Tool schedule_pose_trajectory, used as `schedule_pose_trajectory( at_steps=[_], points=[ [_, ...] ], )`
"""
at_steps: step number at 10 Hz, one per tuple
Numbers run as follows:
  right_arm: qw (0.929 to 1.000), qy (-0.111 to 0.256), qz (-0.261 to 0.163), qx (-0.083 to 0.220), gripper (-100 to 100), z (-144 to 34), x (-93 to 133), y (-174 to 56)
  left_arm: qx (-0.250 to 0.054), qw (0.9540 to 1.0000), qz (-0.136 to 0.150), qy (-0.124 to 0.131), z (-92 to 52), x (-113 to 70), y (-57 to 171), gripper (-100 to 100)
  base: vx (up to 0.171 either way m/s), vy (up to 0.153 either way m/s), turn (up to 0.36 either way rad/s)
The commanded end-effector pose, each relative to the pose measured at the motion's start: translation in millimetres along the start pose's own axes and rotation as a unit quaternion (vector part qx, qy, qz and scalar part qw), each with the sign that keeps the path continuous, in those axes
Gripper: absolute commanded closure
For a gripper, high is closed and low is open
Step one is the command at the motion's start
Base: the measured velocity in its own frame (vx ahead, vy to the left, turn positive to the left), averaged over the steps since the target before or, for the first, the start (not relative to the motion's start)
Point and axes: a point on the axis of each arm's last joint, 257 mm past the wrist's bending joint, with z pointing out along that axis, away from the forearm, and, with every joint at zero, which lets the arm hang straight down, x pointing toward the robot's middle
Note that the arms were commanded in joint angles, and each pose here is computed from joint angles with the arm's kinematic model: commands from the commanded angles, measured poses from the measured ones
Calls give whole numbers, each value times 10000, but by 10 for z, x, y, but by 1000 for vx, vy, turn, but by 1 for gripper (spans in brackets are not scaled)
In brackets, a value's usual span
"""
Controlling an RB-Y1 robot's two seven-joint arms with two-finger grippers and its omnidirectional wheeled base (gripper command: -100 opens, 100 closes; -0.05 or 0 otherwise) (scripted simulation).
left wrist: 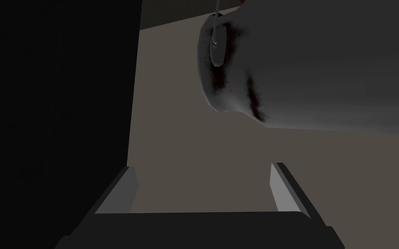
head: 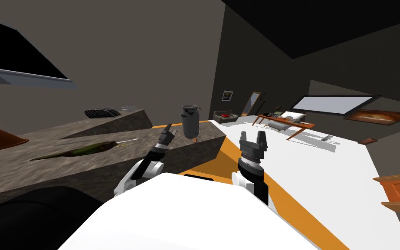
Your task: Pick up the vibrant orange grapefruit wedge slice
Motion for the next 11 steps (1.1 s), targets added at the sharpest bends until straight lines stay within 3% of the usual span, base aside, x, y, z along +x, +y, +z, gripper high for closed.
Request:
schedule_pose_trajectory(
  at_steps=[1,5,8,11],
  points=[
    [10000,0,0,0,0,0,0,0,-125,9999,-7,38,11,14,49,-100,-71,1,-77],
    [10000,0,0,0,0,0,0,0,-591,9978,-27,304,12,113,204,-100,-85,5,-195],
    [10000,0,0,0,0,0,0,0,-894,9953,-24,363,-5,132,331,-100,-77,3,-111],
    [10000,0,-1,1,0,0,0,0,-1305,9901,-18,514,-45,189,489,-100,-53,2,-163]
  ],
)
